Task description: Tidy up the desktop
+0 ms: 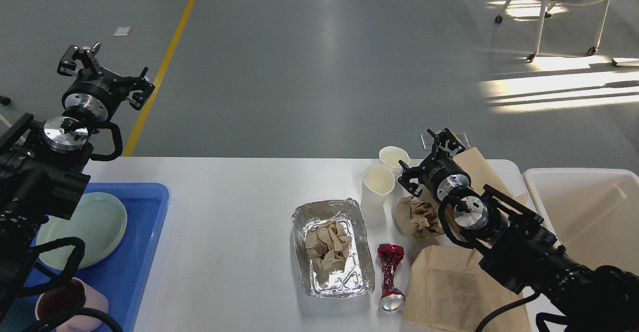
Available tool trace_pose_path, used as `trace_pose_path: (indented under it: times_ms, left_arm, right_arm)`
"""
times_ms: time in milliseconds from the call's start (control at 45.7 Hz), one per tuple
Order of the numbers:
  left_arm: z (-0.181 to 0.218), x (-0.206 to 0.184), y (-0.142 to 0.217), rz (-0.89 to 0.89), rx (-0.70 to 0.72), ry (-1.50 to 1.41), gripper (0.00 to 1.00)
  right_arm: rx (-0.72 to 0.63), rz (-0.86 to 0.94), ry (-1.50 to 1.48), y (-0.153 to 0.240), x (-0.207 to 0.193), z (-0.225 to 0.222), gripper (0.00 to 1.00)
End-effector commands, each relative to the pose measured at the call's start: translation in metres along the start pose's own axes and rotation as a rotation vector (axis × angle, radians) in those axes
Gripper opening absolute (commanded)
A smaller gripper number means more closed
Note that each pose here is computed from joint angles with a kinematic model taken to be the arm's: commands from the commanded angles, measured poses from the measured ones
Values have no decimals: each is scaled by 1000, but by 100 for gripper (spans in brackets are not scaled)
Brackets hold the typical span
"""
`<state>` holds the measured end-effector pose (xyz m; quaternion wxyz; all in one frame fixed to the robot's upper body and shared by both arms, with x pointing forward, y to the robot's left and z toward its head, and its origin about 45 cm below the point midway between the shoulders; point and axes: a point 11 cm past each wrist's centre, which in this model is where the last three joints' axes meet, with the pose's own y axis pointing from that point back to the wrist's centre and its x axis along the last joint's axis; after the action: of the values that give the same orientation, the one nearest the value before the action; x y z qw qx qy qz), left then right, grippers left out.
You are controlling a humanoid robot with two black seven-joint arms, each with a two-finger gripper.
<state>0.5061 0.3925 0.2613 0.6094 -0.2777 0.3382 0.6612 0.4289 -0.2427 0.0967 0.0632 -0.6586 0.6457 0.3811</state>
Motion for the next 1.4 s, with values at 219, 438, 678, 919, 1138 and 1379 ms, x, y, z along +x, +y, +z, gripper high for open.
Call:
trace_pose_path:
  times_ms: [219, 438, 678, 919, 1138, 1379]
  left_arm:
    - [-35, -12, -4, -45, 80, -62, 96]
    - [-55, -10, 0, -85, 107, -34, 96]
    - [-76, 19, 12, -38, 145, -28, 96]
    - [-95, 46, 31, -73, 185, -20, 96]
    - [-115, 60, 52, -180, 221, 1, 96]
    - [-131, 68, 60, -172, 244, 20, 96]
  right_arm:
    - [0, 0, 1, 0, 0, 0, 100]
    - [0, 0, 1, 0, 0, 0, 100]
    - [1, 0, 1, 0, 0, 0, 100]
    - [0, -1, -1, 0, 0, 0, 100]
    - [0, 0, -1, 0, 0, 0, 100]
    - [0, 0, 1, 0, 0, 0, 100]
